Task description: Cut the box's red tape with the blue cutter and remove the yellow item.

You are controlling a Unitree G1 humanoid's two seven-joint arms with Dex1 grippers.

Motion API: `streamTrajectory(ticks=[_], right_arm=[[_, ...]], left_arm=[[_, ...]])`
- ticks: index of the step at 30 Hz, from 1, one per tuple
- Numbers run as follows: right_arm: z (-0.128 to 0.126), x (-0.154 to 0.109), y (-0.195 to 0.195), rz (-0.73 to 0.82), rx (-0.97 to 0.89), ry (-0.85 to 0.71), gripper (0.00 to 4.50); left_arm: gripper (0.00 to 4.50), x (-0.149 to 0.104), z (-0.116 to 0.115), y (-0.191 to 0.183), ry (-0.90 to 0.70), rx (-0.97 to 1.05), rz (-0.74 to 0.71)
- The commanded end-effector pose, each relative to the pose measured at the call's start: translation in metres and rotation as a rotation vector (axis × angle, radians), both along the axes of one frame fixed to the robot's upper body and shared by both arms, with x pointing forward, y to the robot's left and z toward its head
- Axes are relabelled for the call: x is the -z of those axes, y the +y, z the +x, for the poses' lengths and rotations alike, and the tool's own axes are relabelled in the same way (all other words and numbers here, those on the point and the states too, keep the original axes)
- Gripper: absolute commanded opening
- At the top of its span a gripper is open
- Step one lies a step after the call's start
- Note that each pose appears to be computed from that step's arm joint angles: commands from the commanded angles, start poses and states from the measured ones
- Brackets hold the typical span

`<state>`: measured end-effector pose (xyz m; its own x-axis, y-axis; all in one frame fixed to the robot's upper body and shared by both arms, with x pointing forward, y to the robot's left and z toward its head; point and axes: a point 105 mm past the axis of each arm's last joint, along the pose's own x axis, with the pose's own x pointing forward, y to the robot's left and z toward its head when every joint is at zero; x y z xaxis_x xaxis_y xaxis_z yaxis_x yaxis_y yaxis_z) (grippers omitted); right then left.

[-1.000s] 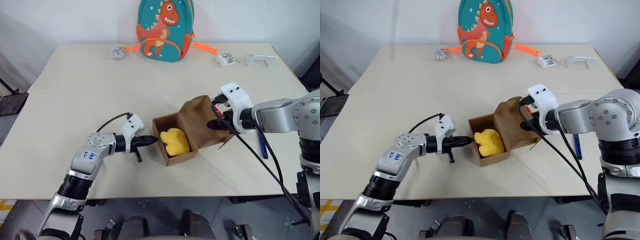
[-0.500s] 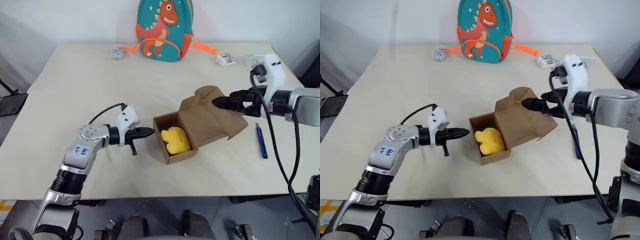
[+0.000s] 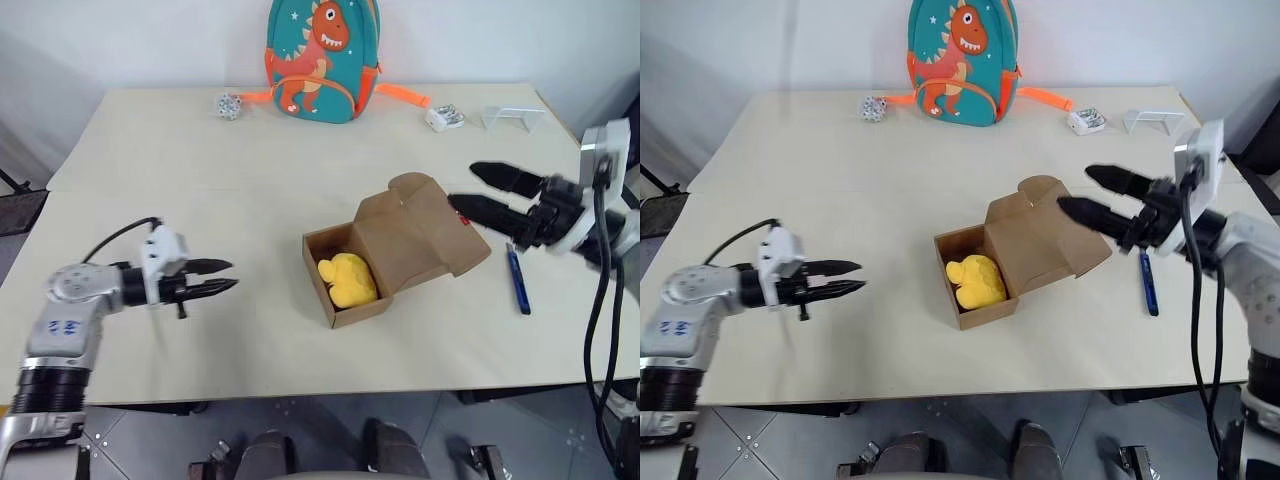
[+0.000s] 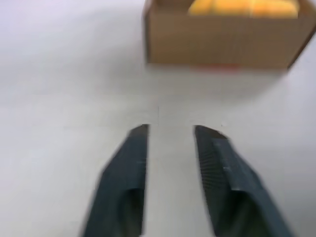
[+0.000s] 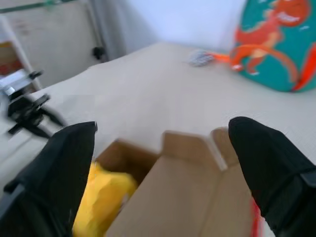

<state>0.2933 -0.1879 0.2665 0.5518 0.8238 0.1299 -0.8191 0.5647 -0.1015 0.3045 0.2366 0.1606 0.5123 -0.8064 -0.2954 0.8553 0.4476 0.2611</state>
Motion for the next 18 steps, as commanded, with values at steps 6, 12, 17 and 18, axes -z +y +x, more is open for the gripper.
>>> streamTrajectory(ticks=[6,12,17,18], right_arm=[[-0.049,0.026,0.012,-0.169,-0.2,-0.261,4.5],[-0.062,0.038,0.002,-0.186,-0.247,-0.232,4.5],[-0.068,0.031,0.004,-0.136,-0.237,-0.278,4.5],[-0.07,0.033,0.005,-0.137,-0.245,-0.275,4.5]], left_arm=[[4.43,-0.039,-0.017,0.029,-0.087,0.022,0.013],[4.49,-0.05,-0.018,-0.009,-0.057,0.174,0.017],[4.49,-0.064,0.0,-0.102,0.06,0.365,0.105],[4.49,-0.064,0.008,-0.117,0.082,0.36,0.177]])
